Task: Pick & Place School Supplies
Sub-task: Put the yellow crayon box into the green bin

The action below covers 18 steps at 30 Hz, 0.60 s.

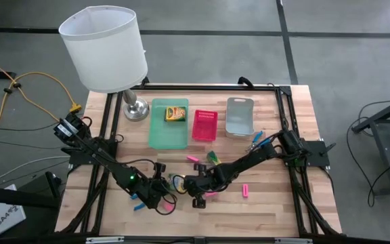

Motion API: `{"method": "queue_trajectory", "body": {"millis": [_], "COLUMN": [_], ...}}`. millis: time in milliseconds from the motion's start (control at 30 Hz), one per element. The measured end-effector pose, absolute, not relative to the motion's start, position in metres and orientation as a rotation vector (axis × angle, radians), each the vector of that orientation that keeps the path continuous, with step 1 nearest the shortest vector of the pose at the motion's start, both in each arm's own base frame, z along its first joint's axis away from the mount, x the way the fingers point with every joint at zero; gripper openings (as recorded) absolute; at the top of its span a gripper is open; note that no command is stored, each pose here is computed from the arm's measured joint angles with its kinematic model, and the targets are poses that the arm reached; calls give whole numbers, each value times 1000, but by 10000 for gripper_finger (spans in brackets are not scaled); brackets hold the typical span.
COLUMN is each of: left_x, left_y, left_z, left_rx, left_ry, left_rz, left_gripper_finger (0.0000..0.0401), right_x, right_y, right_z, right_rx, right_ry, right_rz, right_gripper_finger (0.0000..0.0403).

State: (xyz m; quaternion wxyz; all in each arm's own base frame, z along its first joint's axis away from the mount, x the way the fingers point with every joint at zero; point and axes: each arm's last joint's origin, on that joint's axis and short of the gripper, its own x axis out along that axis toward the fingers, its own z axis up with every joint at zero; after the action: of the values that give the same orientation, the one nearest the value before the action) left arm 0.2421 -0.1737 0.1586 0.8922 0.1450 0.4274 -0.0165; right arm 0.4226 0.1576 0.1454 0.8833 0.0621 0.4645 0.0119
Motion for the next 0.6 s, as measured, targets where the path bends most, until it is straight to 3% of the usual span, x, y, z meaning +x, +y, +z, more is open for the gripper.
{"method": "queue_trajectory", "body": {"millis": [600], "left_x": [236], "left_y": [-177], "left_z": [157], "left_rx": [312], "left_ry": [890], "left_rz": [-29], "left_gripper_finger": [1], "right_x": [437], "right_y": [156], "right_z": [155], "right_rx": [37], "right_ry": [765], "right_rz": [-6], "right_gripper_finger": [3]}}
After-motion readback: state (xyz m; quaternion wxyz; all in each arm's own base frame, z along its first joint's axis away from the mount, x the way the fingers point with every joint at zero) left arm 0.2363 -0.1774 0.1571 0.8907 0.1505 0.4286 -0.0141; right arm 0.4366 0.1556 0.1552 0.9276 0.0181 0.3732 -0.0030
